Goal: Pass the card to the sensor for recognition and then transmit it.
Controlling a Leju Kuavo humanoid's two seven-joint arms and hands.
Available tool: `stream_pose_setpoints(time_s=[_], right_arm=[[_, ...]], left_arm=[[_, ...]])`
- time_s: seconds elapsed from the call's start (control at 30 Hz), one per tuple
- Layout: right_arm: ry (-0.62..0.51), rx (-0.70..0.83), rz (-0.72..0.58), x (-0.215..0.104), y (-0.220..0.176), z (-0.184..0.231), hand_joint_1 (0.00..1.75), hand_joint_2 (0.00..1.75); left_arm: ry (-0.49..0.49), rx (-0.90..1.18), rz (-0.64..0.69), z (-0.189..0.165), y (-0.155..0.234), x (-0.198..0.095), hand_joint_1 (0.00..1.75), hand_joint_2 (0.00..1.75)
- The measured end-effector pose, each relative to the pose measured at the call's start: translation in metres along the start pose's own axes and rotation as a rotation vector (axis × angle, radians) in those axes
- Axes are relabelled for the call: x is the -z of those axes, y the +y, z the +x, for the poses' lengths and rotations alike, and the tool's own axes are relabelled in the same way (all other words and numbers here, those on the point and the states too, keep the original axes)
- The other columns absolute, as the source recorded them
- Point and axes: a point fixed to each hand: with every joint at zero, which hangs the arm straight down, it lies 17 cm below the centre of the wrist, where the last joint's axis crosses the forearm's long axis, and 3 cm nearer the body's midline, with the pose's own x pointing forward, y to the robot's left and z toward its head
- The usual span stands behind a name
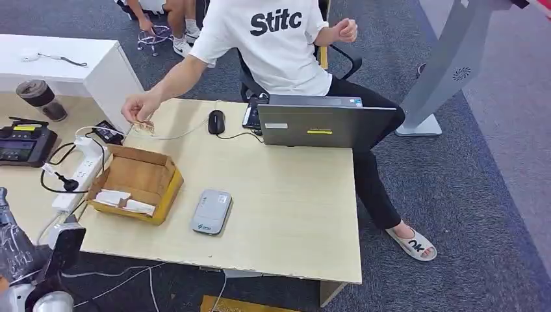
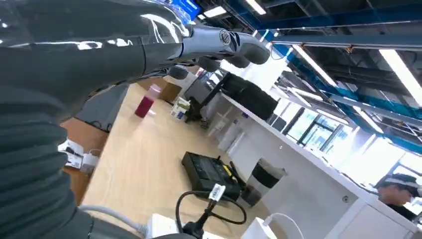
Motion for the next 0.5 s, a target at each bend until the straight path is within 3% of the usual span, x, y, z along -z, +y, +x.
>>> stream_pose_setpoints(time_s=[0.5], right_arm=[[0.001,-0.011,-0.001,0.0,0.0,0.0,0.0,1.75]], left_arm=[[-0.048,0.018,-0.013,0.016,-0.012,0.004,0.0,1.75]])
